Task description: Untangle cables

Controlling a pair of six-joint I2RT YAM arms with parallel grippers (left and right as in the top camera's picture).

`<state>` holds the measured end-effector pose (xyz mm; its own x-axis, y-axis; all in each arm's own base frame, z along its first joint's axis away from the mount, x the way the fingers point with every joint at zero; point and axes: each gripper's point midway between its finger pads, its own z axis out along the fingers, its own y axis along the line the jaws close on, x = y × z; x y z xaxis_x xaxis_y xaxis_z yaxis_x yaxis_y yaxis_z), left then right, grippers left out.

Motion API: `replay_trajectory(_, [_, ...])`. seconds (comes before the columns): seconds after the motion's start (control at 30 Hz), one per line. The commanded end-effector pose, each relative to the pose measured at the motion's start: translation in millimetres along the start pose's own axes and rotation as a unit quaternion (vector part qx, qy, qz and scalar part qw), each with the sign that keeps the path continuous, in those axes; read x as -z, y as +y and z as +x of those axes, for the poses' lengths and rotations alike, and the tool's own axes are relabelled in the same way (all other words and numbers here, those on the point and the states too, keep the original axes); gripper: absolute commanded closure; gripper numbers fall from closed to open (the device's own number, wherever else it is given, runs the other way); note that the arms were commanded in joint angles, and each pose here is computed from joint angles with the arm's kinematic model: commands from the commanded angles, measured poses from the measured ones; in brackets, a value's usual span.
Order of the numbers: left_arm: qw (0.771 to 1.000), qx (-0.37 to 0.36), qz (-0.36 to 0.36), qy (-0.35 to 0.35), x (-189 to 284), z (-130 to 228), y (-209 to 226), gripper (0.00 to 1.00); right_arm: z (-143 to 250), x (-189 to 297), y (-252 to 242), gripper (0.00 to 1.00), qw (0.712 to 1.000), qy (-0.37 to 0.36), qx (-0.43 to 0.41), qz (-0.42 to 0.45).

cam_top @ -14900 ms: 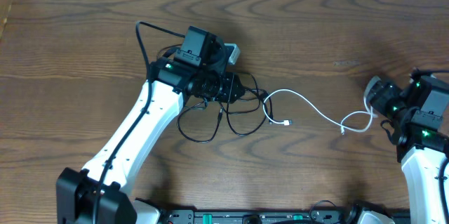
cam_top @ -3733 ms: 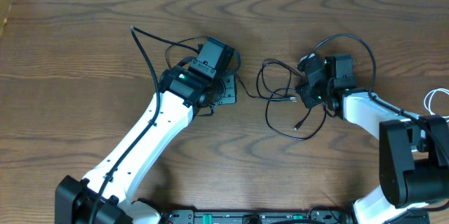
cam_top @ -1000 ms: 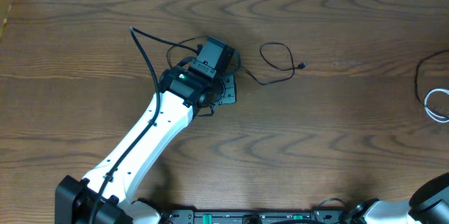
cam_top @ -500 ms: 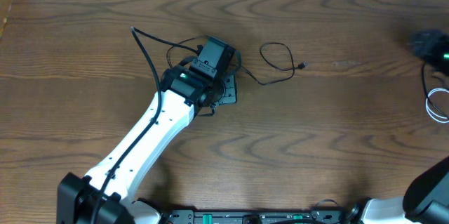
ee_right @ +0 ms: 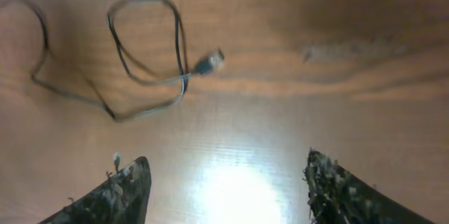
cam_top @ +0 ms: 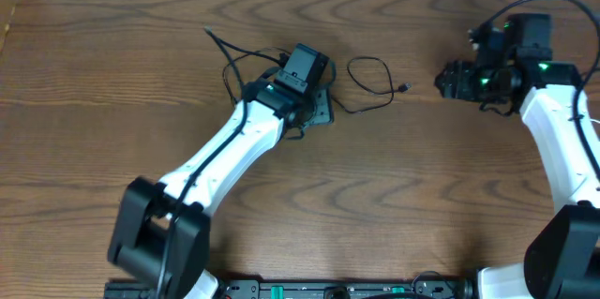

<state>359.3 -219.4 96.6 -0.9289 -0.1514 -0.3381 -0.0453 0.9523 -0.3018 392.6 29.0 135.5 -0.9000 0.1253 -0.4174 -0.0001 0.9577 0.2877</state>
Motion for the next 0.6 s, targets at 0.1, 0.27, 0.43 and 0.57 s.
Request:
replay_trajectory(0.1, [0.995,0.097,0.013,0.004,-45,-4,-5,0.40,20,-2,0,0.34,0.999,0.037,0.009,0.021])
replay_trajectory(0.27, [0.991,0.132,0.026,-0.009,-77,-11,-8,0.40,30,-1,0,0.40,0.998,0.058,0.002,0.022])
replay_trajectory(0.43, [0.990,0.137,0.040,-0.025,-100,-18,-12,0.41,37,-1,5,0.43,0.997,0.070,0.006,0.017])
replay_trajectory(0.57, [0.987,0.149,0.046,-0.034,-116,-21,-12,0.43,38,-2,9,0.43,0.997,0.074,0.006,0.015])
